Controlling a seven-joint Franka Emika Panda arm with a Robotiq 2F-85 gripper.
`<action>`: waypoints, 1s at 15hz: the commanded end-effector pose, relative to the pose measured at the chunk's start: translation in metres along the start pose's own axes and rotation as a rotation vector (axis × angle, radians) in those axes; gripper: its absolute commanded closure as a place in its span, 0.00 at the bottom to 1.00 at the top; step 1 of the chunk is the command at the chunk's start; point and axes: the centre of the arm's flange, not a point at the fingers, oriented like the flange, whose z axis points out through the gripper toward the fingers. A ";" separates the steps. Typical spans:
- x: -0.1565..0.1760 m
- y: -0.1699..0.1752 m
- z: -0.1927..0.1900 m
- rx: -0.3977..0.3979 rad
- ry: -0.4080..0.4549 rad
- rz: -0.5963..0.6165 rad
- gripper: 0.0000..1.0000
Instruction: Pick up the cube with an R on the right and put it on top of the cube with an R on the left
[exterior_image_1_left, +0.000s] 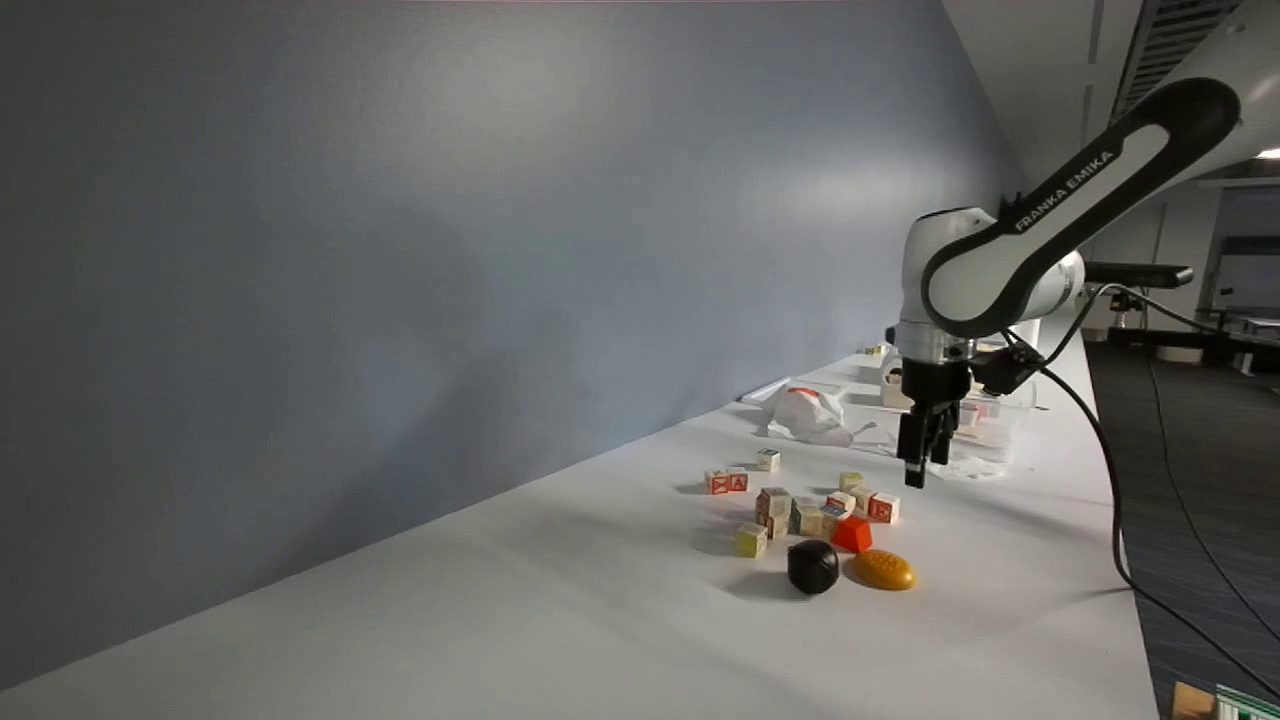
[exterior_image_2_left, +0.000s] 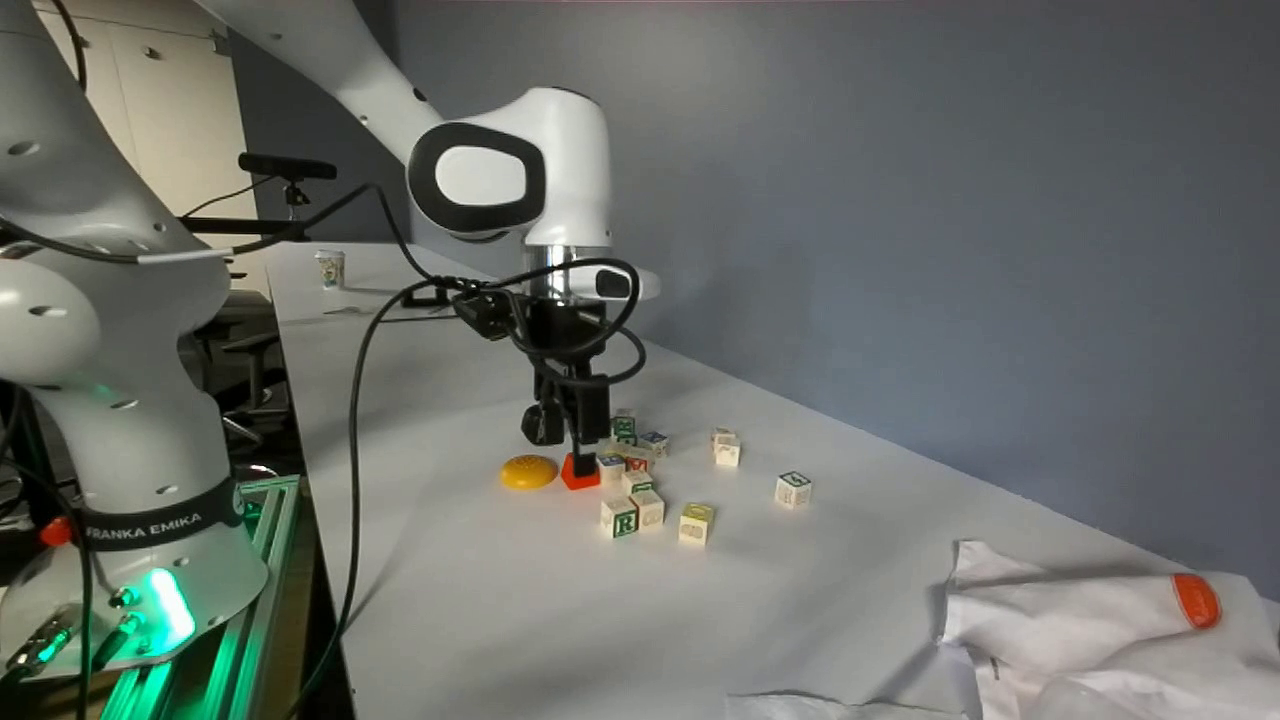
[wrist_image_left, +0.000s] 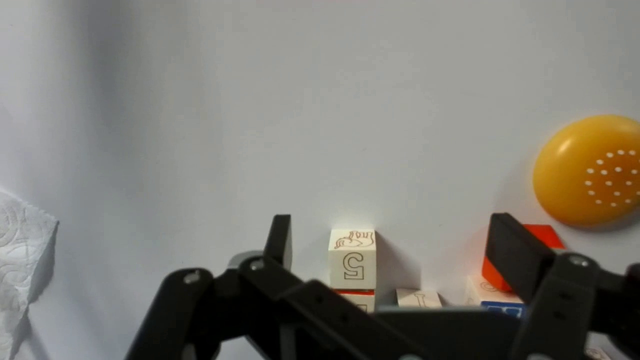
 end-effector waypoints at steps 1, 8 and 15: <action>0.005 0.007 0.013 0.033 0.005 -0.027 0.00; 0.014 0.021 0.033 0.098 0.101 -0.070 0.00; 0.023 0.022 0.054 0.096 0.146 -0.106 0.00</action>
